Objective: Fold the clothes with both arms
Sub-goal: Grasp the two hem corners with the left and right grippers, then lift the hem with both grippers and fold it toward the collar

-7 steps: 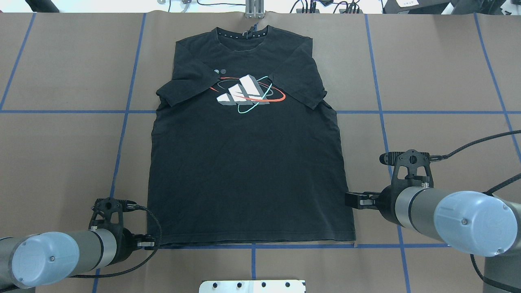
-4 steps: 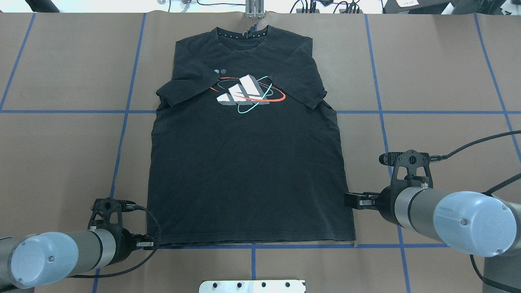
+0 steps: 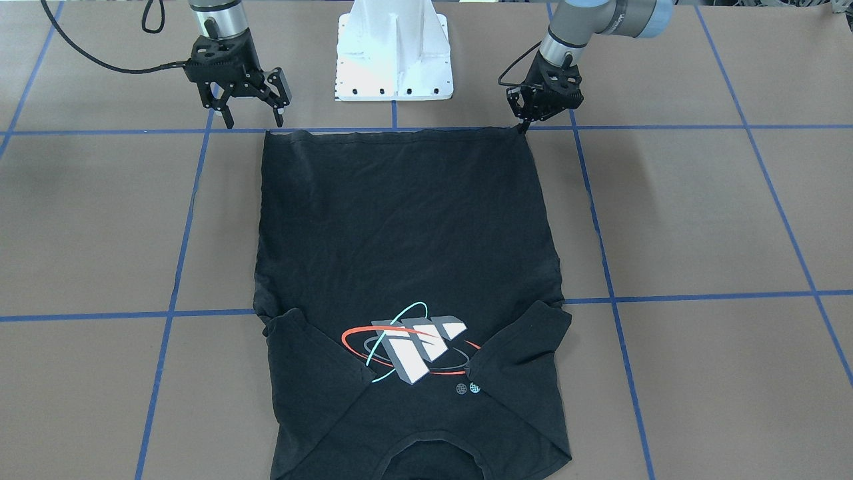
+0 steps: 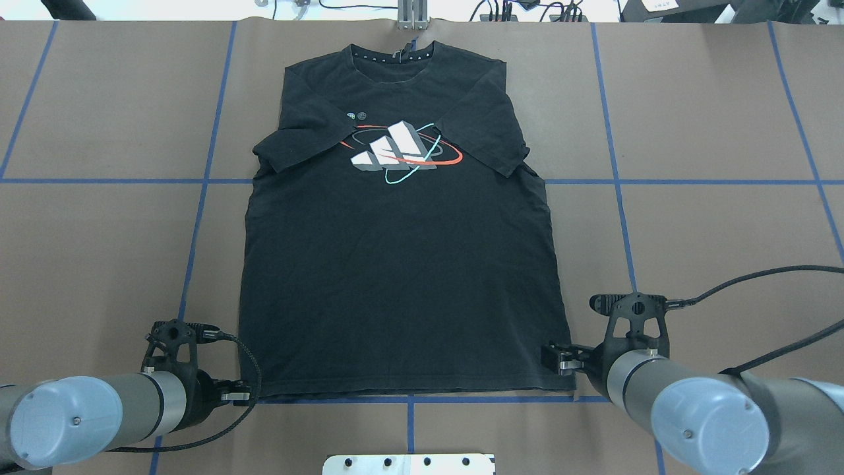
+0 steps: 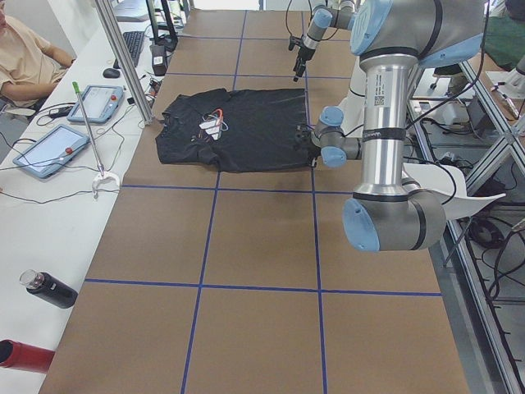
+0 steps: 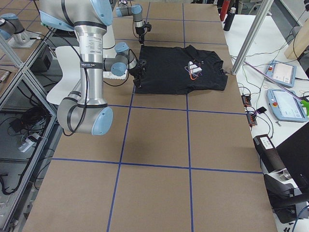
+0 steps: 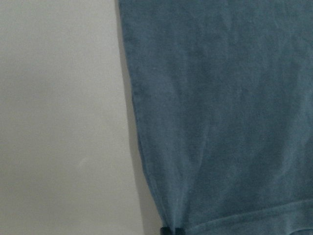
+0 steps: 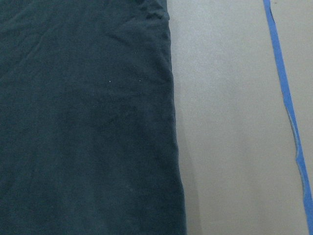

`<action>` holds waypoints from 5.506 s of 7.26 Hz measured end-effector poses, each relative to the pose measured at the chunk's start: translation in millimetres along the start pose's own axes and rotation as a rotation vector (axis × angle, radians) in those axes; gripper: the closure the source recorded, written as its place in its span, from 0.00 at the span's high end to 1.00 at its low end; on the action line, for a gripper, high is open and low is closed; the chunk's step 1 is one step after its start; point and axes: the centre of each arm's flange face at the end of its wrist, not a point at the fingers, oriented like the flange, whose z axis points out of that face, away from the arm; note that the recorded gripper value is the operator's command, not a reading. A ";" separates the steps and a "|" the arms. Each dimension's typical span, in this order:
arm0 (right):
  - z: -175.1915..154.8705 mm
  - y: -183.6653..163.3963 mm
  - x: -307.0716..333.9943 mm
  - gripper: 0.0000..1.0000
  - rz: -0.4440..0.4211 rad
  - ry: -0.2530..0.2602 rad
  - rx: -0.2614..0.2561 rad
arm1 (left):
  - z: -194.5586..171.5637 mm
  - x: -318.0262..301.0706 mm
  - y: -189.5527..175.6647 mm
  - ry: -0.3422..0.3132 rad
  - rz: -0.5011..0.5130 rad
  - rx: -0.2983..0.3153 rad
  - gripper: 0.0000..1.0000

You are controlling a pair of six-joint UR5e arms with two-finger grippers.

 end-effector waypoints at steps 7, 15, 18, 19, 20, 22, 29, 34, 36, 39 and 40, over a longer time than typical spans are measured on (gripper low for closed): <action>28.6 63.7 -6.8 0.51 -0.048 0.036 0.006 | -9.3 5.9 -0.8 0.021 -0.002 -0.001 0.00; 38.3 69.7 -4.2 0.00 -0.060 0.054 0.004 | -11.4 8.2 -1.3 0.029 -0.002 0.000 0.00; 12.8 39.7 -6.3 0.00 -0.020 0.016 0.016 | -38.9 18.1 -3.3 0.067 0.009 -0.032 0.00; -12.9 22.9 -7.9 0.00 0.002 -0.008 0.001 | -65.6 26.3 -6.1 0.082 0.029 -0.067 0.00; -49.6 8.4 -9.9 0.00 0.016 -0.024 -0.034 | -100.3 35.1 -12.3 0.091 0.063 -0.099 0.00; -137.0 2.2 -7.6 0.00 0.000 -0.056 -0.166 | -168.2 45.3 -23.6 0.121 0.105 -0.147 0.00; -189.3 -37.9 -15.6 0.00 0.073 -0.113 -0.186 | -201.4 56.4 -68.7 0.114 0.205 -0.097 0.00; -125.5 -166.8 -56.2 0.00 0.213 -0.028 0.038 | -149.2 26.2 -239.8 -0.126 0.203 0.213 0.00; -94.0 -217.7 -53.7 0.00 0.239 0.035 0.101 | -140.2 21.6 -270.2 -0.178 0.183 0.268 0.00; -22.8 -277.1 -51.4 0.00 0.264 0.074 0.160 | -87.1 11.0 -320.3 -0.227 0.163 0.318 0.00; -2.1 -291.7 -51.0 0.00 0.268 0.088 0.170 | -62.1 7.1 -334.9 -0.240 0.160 0.321 0.00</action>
